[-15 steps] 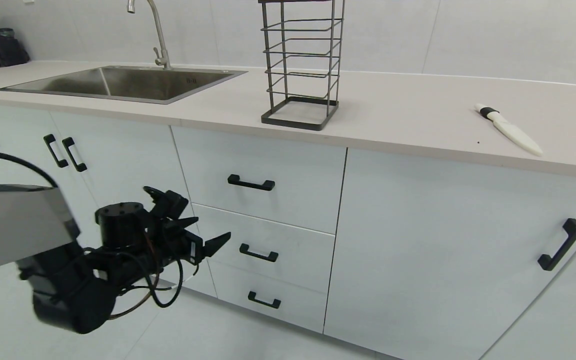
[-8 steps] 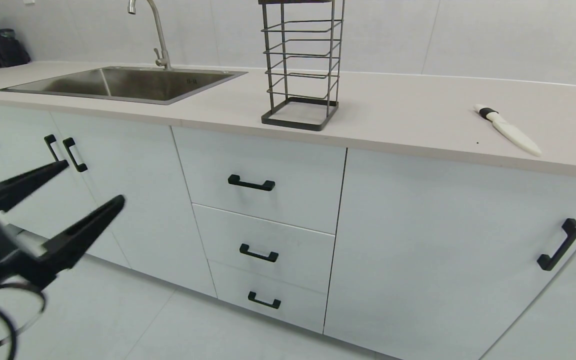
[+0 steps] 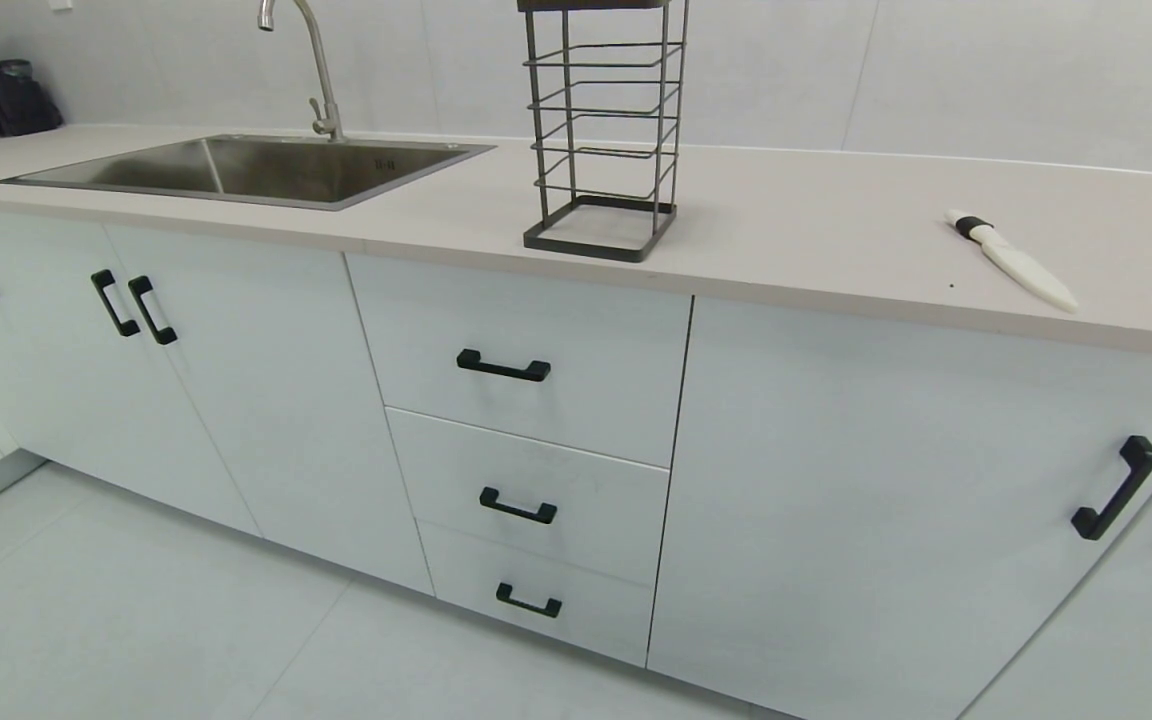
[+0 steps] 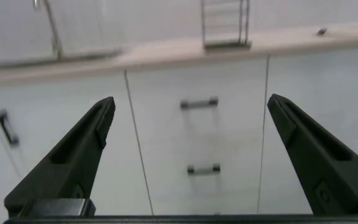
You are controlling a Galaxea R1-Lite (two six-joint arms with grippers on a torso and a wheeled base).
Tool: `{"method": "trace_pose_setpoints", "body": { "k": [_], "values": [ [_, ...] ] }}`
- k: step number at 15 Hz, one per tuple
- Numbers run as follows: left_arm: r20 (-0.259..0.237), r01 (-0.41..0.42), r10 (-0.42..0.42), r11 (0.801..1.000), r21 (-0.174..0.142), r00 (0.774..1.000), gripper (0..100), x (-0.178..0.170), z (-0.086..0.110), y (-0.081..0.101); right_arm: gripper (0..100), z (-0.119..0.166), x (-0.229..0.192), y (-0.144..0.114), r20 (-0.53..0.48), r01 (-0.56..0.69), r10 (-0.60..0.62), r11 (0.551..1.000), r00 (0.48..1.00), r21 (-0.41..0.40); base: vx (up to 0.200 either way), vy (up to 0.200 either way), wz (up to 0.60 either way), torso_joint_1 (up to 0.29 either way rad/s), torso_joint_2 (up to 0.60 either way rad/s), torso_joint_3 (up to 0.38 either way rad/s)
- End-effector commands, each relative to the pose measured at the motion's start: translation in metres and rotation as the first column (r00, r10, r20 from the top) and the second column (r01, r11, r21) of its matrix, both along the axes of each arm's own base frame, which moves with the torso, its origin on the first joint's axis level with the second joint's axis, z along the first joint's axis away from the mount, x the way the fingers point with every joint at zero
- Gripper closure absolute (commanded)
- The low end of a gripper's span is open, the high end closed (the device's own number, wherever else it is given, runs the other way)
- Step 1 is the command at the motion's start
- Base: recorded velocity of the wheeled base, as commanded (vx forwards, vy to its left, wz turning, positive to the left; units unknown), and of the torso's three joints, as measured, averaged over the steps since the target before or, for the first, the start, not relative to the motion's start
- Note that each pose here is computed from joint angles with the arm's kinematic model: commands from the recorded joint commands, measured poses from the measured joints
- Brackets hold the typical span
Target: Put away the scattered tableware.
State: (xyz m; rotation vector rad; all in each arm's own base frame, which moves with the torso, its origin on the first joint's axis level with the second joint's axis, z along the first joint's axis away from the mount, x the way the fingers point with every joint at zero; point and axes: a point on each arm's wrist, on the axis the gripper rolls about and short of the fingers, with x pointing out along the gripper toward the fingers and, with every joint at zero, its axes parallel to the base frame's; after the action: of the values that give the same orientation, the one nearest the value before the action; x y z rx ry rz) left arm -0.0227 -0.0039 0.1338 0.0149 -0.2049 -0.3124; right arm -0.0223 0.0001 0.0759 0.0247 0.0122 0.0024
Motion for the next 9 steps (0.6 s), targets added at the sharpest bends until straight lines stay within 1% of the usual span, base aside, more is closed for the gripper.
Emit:
{"method": "trace_pose_setpoints", "body": {
  "k": [1,2,3,4,5,7,8,9],
  "values": [
    [-0.170,-0.091,0.089,0.996,-0.001,0.981,0,0.0003,-0.0518,-0.0010,0,0.0000,0.0001,0.0000,-0.002,-0.001,0.001,1.000,1.000,0.000,0.000,0.000,0.00,0.000,0.00,0.000],
    [-0.192,-0.097,0.094,0.995,-0.005,0.977,0,-0.0022,-0.0531,-0.0010,0,0.0000,0.0001,0.0000,-0.002,-0.001,0.001,1.000,1.000,0.000,0.000,0.000,0.00,0.000,0.00,0.000],
    [-0.175,-0.133,0.129,0.991,-0.010,0.976,0,-0.0017,-0.0520,-0.0002,0,0.0000,0.0001,0.0000,-0.002,-0.001,0.001,1.000,1.000,-0.002,0.000,0.000,0.00,0.000,0.00,0.000],
    [-0.170,-0.180,0.176,0.984,-0.009,0.970,0,-0.0014,-0.0518,0.0008,0,0.0000,0.0001,0.0000,-0.002,0.001,-0.001,1.000,1.000,-0.002,0.000,0.000,0.00,0.000,0.00,0.000],
    [-0.165,-0.186,0.183,0.982,-0.007,0.969,0,-0.0010,-0.0524,0.0010,0,0.0000,0.0001,0.0000,-0.002,0.001,-0.001,1.000,1.000,0.000,0.000,0.000,0.00,0.000,0.00,0.000],
    [-0.163,-0.169,0.165,0.985,-0.011,0.973,0,-0.0010,-0.0521,0.0007,0,-0.0002,0.0001,0.0000,-0.003,0.001,-0.001,1.000,1.000,-0.002,0.000,0.000,-0.60,0.007,0.00,-0.002],
    [-0.161,-0.106,0.103,0.994,-0.009,0.982,0,-0.0013,-0.0520,-0.0008,0,-0.0002,0.0001,0.0000,-0.003,0.001,-0.001,1.000,1.000,-0.002,0.000,0.000,-0.60,0.002,0.01,-0.007],
    [-0.163,-0.095,0.092,0.995,-0.009,0.982,0,-0.0015,-0.0519,-0.0010,0,-0.0002,0.0001,0.0000,-0.003,0.001,-0.001,1.000,1.000,-0.002,0.000,0.000,0.00,0.000,0.00,0.000]
  ]
}}
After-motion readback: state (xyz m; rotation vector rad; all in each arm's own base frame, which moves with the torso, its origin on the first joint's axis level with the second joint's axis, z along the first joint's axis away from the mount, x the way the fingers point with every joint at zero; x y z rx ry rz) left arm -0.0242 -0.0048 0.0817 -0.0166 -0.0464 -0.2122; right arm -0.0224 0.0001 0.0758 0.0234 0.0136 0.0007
